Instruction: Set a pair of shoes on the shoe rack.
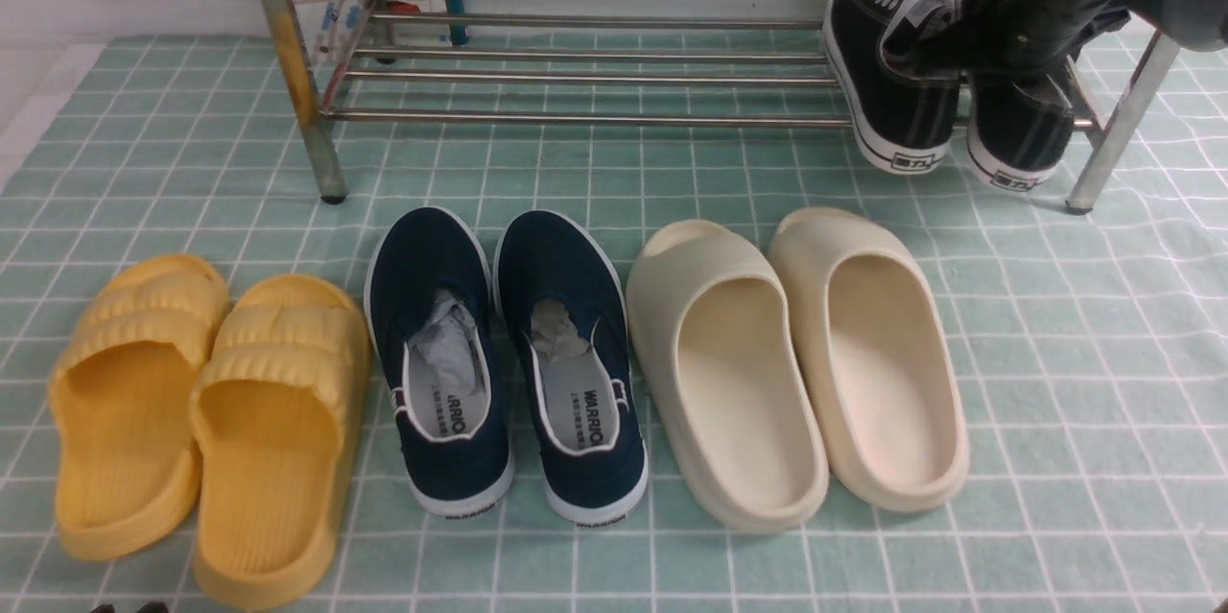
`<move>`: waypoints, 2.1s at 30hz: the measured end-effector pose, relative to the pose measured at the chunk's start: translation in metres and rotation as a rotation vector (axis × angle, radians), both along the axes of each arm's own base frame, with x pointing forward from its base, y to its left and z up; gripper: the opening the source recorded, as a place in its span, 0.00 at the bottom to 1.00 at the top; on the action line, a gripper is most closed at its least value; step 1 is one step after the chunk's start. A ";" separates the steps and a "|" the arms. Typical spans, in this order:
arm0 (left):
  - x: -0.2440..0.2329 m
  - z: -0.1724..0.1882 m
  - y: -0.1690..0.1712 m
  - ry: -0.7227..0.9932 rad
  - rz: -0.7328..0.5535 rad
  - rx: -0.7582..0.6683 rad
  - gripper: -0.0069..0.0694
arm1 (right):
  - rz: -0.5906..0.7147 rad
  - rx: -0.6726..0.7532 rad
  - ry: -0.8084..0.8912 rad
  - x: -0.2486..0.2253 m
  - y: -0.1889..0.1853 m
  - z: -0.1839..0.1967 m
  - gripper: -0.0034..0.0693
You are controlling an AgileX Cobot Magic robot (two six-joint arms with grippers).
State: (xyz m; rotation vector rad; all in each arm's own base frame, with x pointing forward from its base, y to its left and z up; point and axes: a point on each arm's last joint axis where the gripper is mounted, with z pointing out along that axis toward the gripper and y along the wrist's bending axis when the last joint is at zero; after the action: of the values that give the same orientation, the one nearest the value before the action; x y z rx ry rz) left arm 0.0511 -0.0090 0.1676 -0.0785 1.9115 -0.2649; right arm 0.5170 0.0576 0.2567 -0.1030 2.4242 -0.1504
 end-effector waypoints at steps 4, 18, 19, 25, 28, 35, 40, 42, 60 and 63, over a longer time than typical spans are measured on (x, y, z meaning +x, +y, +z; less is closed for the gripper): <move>0.000 0.000 0.000 0.000 0.000 0.000 0.40 | 0.002 -0.017 -0.016 0.001 -0.001 0.003 0.32; 0.000 0.000 0.000 0.000 0.000 0.000 0.40 | 0.026 0.012 0.191 -0.039 0.009 0.039 0.58; 0.000 0.000 0.000 0.000 0.000 0.000 0.40 | 0.032 0.018 0.188 -0.043 0.009 0.045 0.50; 0.000 0.000 0.000 0.000 0.000 0.000 0.40 | 0.080 0.048 0.136 -0.079 0.017 0.094 0.11; 0.000 0.000 0.000 0.000 0.000 0.000 0.40 | 0.092 0.058 0.084 -0.109 0.013 0.123 0.04; 0.000 0.000 0.000 0.000 0.000 0.000 0.40 | 0.126 0.083 -0.113 -0.211 -0.006 0.145 0.04; 0.000 0.000 0.000 0.000 0.000 0.000 0.40 | 0.158 0.104 -0.261 -0.283 -0.017 0.107 0.04; 0.000 0.000 0.000 0.000 0.000 0.000 0.40 | 0.169 0.117 -0.305 -0.310 -0.021 0.081 0.04; 0.000 0.000 0.000 0.000 0.000 0.000 0.40 | 0.220 0.219 -0.760 -0.423 -0.038 -0.056 0.05; 0.000 0.000 0.000 0.000 0.000 0.000 0.40 | 0.217 0.213 -0.718 -0.424 -0.038 -0.062 0.05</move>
State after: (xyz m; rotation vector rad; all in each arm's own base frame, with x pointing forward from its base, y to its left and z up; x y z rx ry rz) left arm 0.0511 -0.0090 0.1676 -0.0785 1.9115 -0.2649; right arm 0.0934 0.0194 0.1950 -0.1792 1.6863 0.1500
